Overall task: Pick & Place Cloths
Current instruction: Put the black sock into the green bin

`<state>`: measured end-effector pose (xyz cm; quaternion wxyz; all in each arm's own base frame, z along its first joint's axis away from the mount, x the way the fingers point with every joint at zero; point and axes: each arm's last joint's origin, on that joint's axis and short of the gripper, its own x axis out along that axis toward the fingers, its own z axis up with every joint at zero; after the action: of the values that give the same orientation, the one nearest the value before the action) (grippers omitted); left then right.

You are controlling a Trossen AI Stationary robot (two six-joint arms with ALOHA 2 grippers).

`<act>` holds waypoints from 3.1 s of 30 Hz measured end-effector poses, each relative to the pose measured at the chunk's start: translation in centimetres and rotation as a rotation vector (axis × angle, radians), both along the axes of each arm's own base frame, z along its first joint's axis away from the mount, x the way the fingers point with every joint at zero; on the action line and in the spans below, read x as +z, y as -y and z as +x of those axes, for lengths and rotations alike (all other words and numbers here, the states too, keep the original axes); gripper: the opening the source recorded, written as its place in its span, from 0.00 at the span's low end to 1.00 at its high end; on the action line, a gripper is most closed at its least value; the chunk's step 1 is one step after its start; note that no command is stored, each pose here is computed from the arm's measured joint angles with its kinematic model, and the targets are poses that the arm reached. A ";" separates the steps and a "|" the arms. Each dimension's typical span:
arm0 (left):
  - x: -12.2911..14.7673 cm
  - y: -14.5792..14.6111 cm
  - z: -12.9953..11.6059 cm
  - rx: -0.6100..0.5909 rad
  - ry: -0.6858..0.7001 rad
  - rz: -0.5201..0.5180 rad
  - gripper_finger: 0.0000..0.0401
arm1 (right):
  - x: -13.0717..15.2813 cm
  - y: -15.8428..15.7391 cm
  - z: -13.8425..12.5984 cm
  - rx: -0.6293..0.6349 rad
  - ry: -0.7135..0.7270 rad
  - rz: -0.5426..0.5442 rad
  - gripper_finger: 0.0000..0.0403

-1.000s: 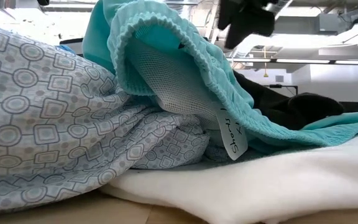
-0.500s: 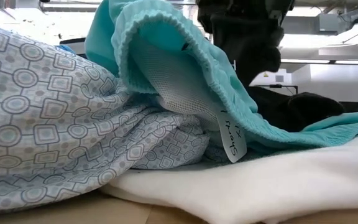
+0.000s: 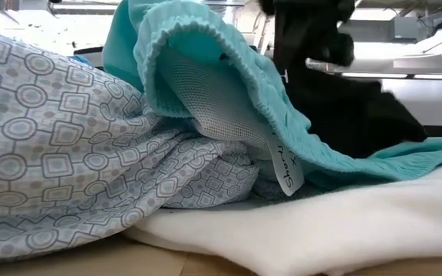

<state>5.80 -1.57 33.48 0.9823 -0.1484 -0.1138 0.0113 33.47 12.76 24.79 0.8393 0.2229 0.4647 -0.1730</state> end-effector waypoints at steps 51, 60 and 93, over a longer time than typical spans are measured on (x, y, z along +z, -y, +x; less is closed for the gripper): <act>0.0 0.0 0.0 0.001 0.000 0.000 0.48 | -2.1 23.3 -7.3 -0.682 -0.506 -0.066 0.01; 0.0 0.0 0.0 0.001 0.000 0.000 0.48 | -0.3 23.7 -7.8 -0.666 -0.498 -0.079 0.22; 0.0 0.0 0.0 0.000 0.000 -0.003 0.48 | -3.5 22.9 -13.5 -0.584 -0.286 0.100 0.00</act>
<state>5.80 -1.57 33.48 0.9821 -0.1498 -0.1138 0.0113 19.99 -10.12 21.25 0.6686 0.3612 0.5020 -0.4130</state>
